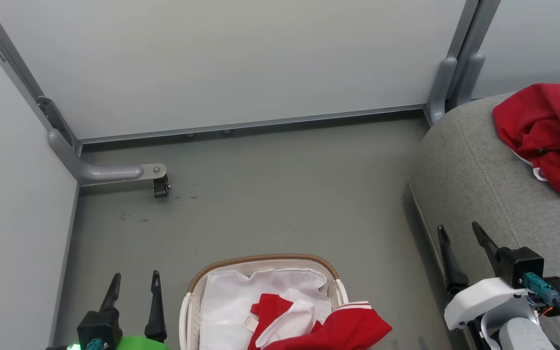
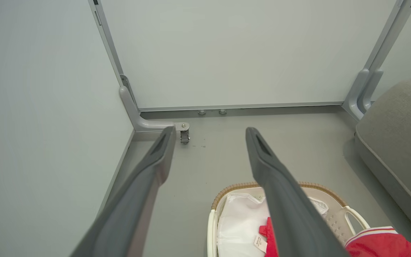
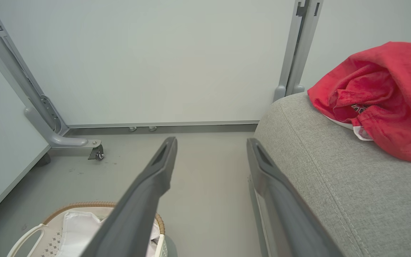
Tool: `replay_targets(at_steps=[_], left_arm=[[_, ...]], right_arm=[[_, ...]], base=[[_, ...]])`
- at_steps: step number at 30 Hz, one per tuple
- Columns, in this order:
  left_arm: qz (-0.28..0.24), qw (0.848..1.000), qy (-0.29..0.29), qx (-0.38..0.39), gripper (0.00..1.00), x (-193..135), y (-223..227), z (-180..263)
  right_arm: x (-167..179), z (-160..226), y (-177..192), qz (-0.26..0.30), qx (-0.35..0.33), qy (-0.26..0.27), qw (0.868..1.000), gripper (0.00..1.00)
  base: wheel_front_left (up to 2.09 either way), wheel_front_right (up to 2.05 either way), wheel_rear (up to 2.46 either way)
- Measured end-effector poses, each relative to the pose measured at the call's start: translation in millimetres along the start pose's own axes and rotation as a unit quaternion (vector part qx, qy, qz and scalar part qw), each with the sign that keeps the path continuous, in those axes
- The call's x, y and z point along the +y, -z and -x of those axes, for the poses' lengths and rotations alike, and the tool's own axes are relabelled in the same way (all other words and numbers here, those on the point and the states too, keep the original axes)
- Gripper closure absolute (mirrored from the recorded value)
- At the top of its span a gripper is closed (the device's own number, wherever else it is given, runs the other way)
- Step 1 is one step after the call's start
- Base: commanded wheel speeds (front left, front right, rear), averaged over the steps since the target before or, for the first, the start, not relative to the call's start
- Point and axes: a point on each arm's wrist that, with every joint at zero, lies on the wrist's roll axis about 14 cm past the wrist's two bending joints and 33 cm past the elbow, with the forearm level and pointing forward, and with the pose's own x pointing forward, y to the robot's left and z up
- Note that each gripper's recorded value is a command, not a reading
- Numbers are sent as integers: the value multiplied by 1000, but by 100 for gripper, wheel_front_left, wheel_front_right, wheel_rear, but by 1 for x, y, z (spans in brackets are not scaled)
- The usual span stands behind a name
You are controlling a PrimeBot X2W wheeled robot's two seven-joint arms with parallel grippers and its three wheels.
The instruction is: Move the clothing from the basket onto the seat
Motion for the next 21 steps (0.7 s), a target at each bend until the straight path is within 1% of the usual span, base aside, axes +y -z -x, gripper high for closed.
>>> replay_targets(at_steps=[8, 16, 21], left_arm=[[8, 1000, 23, 17, 0, -16, 10, -4], [11, 996, 82, 44, 0, -48, 26, -25], [12, 989, 129, 75, 0, -72, 45, -42]], right_arm=[[1, -2, 6, -1, 8, -1, 1000, 0], [6, -21, 11, 1, 14, -11, 1000, 0], [8, -39, 14, 4, 14, -16, 1000, 0]], base=[[0, 0, 0], [0, 0, 0], [0, 0, 0]])
